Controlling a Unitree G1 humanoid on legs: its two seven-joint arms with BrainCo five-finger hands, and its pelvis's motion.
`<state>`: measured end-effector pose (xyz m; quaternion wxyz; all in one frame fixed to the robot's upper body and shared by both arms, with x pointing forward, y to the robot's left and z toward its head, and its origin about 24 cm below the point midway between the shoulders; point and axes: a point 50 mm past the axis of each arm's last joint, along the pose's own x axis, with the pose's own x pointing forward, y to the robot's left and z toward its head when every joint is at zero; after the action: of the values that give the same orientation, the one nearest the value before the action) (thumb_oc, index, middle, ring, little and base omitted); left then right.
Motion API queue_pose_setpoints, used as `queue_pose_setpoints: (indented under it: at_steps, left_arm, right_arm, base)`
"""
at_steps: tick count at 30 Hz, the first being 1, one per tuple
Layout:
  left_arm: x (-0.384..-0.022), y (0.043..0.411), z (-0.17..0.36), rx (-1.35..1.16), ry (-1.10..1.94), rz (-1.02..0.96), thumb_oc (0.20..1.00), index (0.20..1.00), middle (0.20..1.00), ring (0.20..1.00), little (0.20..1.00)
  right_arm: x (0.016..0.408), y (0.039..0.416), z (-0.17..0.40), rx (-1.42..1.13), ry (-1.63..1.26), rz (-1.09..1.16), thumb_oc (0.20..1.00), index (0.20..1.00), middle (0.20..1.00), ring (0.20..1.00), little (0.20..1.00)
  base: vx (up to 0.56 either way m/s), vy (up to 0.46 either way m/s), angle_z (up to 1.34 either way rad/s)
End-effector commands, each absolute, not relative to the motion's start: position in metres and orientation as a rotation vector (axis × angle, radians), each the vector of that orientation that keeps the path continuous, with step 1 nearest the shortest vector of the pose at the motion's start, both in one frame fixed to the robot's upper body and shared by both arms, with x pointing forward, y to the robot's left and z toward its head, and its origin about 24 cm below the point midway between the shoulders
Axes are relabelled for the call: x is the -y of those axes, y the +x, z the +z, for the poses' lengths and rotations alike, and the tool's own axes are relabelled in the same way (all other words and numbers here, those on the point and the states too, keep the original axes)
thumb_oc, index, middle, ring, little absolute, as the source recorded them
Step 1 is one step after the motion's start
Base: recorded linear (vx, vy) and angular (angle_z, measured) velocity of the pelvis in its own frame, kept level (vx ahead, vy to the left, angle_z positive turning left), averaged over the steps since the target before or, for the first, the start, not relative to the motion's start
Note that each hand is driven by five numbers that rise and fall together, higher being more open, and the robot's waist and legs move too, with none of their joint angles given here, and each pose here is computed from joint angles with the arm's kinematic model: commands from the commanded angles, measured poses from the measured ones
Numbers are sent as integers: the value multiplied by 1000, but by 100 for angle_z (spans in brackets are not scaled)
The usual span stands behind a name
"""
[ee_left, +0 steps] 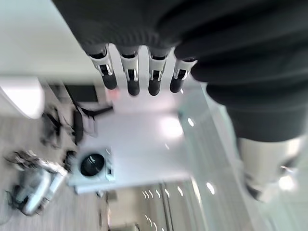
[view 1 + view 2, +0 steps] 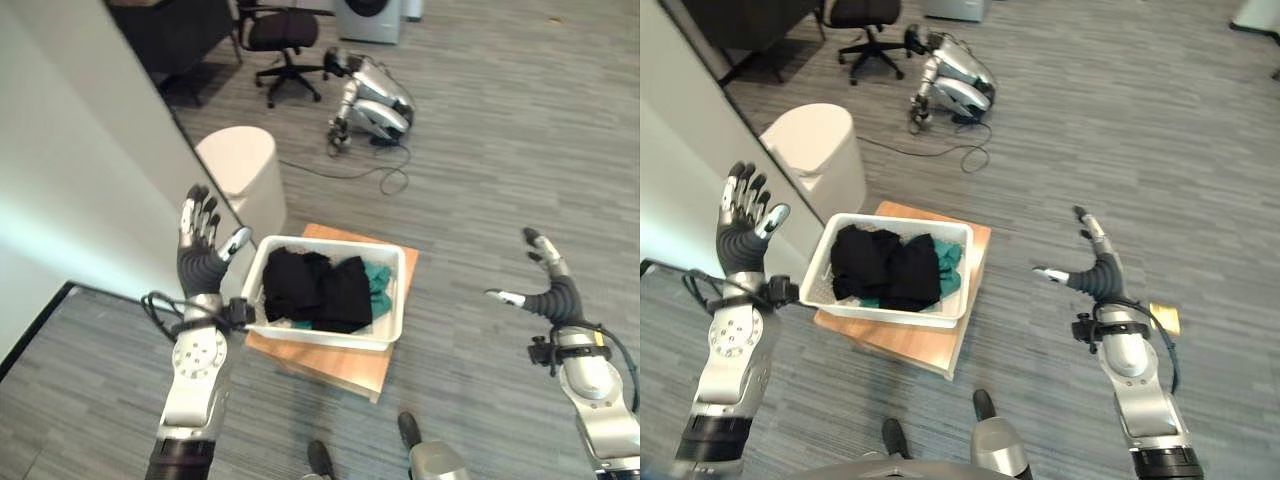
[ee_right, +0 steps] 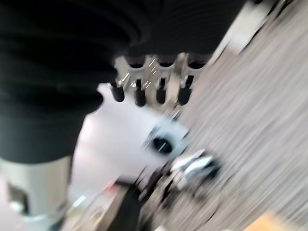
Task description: Pick up bed clothes into laundry basket.
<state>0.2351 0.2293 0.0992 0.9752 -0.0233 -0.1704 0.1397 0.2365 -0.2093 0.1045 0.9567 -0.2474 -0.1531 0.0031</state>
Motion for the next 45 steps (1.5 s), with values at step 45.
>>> queue_pose_setpoints:
  at_steps: [45]
  left_arm:
    - [-245,254,50,82,72,221,1000,1000,1000,1000,1000]
  right_arm:
    - [73,282,172,693,-353,391,1000,1000,1000,1000,1000]
  base:
    - [-95,128,144]
